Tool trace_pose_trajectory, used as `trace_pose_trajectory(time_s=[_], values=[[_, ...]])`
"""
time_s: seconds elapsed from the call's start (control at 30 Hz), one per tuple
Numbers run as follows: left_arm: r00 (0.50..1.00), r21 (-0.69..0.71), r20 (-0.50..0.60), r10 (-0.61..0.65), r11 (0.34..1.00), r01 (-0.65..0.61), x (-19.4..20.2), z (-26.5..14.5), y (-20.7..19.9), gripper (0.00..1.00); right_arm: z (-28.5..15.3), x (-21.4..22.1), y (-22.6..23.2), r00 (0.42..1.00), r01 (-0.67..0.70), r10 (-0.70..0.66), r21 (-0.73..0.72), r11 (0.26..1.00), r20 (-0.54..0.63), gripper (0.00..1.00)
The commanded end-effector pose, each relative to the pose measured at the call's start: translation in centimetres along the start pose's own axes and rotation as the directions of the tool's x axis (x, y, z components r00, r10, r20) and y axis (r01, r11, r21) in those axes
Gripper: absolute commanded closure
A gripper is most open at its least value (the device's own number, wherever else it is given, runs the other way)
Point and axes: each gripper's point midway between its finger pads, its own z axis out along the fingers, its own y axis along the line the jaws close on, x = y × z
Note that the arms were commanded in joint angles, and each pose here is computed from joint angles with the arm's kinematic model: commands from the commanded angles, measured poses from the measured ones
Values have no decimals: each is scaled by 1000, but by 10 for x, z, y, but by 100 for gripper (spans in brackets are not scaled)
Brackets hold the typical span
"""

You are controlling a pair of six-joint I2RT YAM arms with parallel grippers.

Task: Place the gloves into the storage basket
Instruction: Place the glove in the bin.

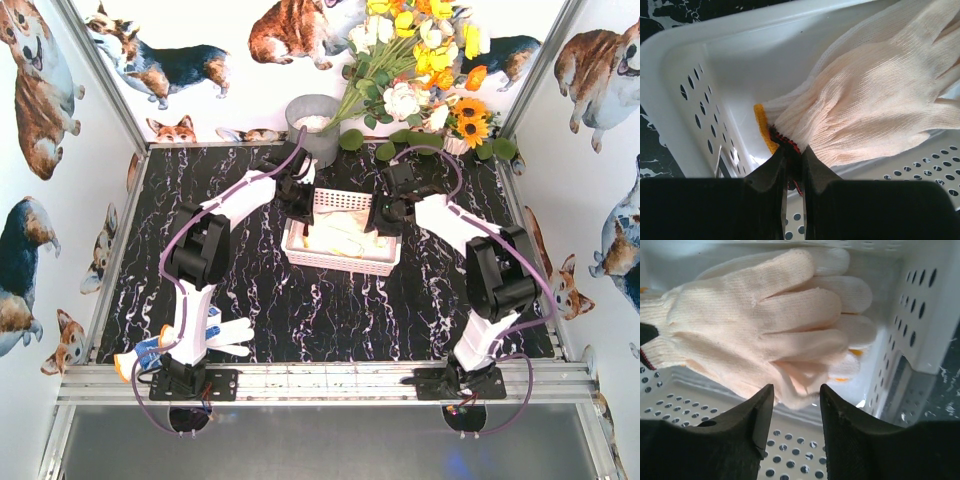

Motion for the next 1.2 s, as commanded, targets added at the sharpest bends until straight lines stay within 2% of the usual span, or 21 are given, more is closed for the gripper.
trace_pose_trajectory(time_s=[0.0, 0.13, 0.4, 0.6, 0.8, 1.0, 1.17], values=[[1000, -27, 10, 7, 1000, -7, -2, 0, 13, 100, -44, -36, 21, 985, 79, -77, -5, 997, 156, 54], [1000, -21, 15, 9, 1000, -8, -1, 0, 12, 100, -48, -31, 41, 978, 132, -125, -33, 991, 165, 52], [1000, -8, 16, -1, 1000, 2, -1, 1, 9, 100, -9, -23, 80, 991, 109, -91, -191, 976, 97, 63], [1000, 3, 19, -2, 1000, 2, -2, -3, 6, 100, 25, -14, 64, 996, 83, -78, -127, 988, 47, 69], [998, 71, 68, 8, 997, -13, -15, -27, -15, 80, 31, -2, 52, 997, 74, -73, -83, 994, 18, 71], [994, 95, 105, 17, 995, -27, -23, -56, -28, 62, 12, -9, 55, 996, 84, -80, -91, 992, 47, 70], [989, 127, 149, 25, 991, -45, -27, -86, -41, 53, -14, -12, 60, 994, 79, -70, -115, 990, 85, 68]])
